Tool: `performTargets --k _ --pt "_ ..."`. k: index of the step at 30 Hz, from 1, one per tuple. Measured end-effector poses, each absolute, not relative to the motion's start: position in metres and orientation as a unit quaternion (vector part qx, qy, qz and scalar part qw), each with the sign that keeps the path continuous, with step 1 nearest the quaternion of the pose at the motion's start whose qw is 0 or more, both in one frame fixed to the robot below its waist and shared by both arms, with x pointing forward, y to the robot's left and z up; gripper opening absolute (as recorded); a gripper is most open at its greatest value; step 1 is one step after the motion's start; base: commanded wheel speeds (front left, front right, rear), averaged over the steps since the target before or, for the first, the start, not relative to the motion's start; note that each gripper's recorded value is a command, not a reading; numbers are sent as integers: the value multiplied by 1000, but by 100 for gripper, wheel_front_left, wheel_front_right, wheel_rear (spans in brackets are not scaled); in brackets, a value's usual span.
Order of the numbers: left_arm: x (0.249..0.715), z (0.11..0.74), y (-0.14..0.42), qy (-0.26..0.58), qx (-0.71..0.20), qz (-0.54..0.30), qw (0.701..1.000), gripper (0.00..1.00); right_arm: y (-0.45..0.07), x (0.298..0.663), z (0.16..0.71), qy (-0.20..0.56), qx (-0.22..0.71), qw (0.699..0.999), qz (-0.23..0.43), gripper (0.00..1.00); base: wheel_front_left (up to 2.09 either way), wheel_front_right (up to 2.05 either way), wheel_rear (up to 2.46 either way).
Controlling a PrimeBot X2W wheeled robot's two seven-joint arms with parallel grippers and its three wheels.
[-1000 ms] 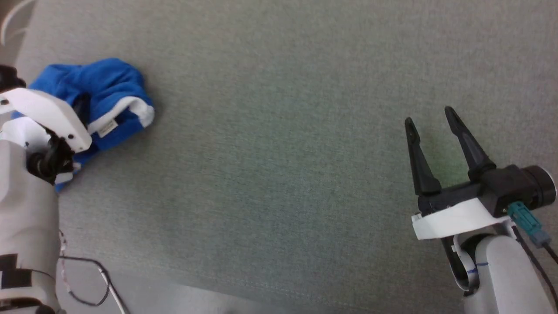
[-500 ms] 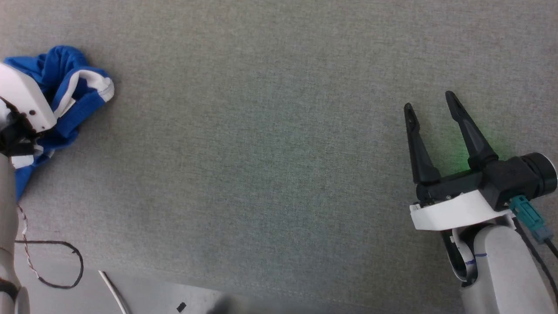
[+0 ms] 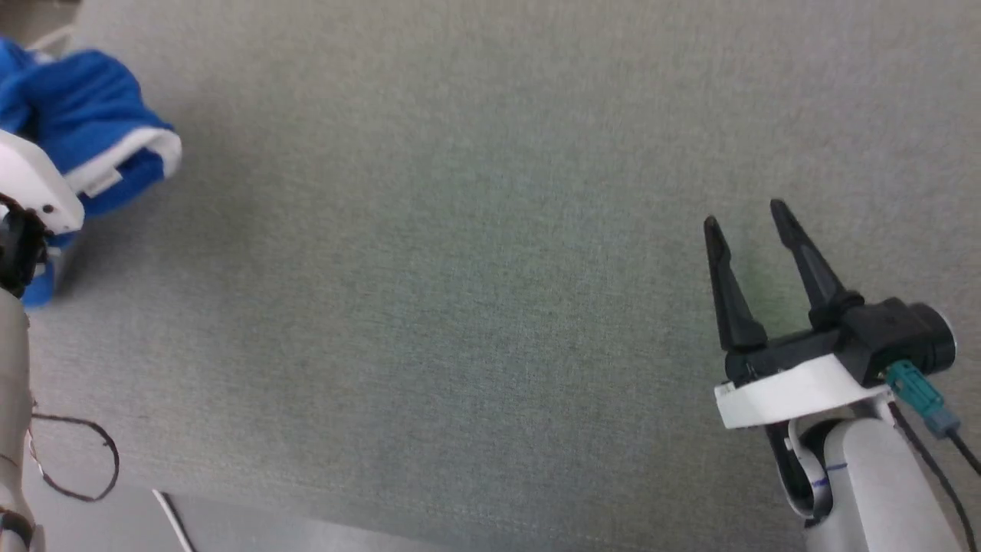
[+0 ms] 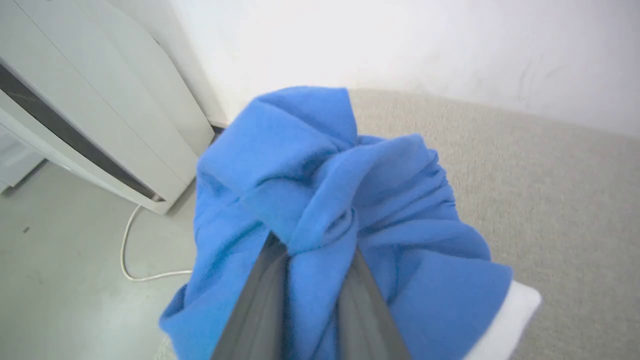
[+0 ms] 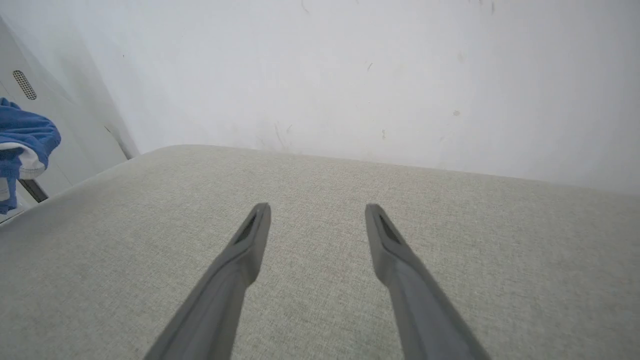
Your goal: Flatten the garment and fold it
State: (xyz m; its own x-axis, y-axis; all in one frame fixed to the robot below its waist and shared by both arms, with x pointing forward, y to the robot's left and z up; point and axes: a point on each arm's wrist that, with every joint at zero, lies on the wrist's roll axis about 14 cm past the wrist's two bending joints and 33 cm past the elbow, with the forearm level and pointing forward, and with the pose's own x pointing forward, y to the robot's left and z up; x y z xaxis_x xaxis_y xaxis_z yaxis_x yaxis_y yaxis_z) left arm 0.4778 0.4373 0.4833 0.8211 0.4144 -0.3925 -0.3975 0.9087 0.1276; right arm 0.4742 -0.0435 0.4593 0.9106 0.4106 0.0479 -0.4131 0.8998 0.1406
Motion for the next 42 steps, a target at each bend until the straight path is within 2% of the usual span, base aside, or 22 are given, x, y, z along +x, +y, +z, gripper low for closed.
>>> performTargets --k 6,9,13,16,23,29,35,42 --pt "481 582 431 16 72 201 977 0 -54 456 489 -35 75 976 201 100 0 0 0" --pt "479 627 418 -53 88 192 976 0 -64 447 503 -48 72 978 188 100 0 0 0" --pt "473 713 377 -191 91 155 965 0 -79 436 520 -67 64 981 170 100 0 0 0" --pt "461 725 349 -231 75 127 962 0 -91 428 530 -79 59 983 155 100 0 0 0" --pt "468 703 252 -249 3 23 968 0 -135 404 537 -86 50 990 98 100 0 0 0" --pt "477 671 147 -219 -61 -93 969 0 -173 383 537 -87 47 994 44 100 0 0 0" --pt "471 624 59 -155 -87 -197 964 0 -204 363 537 -89 48 995 -3 100 0 0 0" --pt "444 531 -6 -19 -114 -277 954 0 -231 346 530 -80 54 994 -47 100 0 0 0"
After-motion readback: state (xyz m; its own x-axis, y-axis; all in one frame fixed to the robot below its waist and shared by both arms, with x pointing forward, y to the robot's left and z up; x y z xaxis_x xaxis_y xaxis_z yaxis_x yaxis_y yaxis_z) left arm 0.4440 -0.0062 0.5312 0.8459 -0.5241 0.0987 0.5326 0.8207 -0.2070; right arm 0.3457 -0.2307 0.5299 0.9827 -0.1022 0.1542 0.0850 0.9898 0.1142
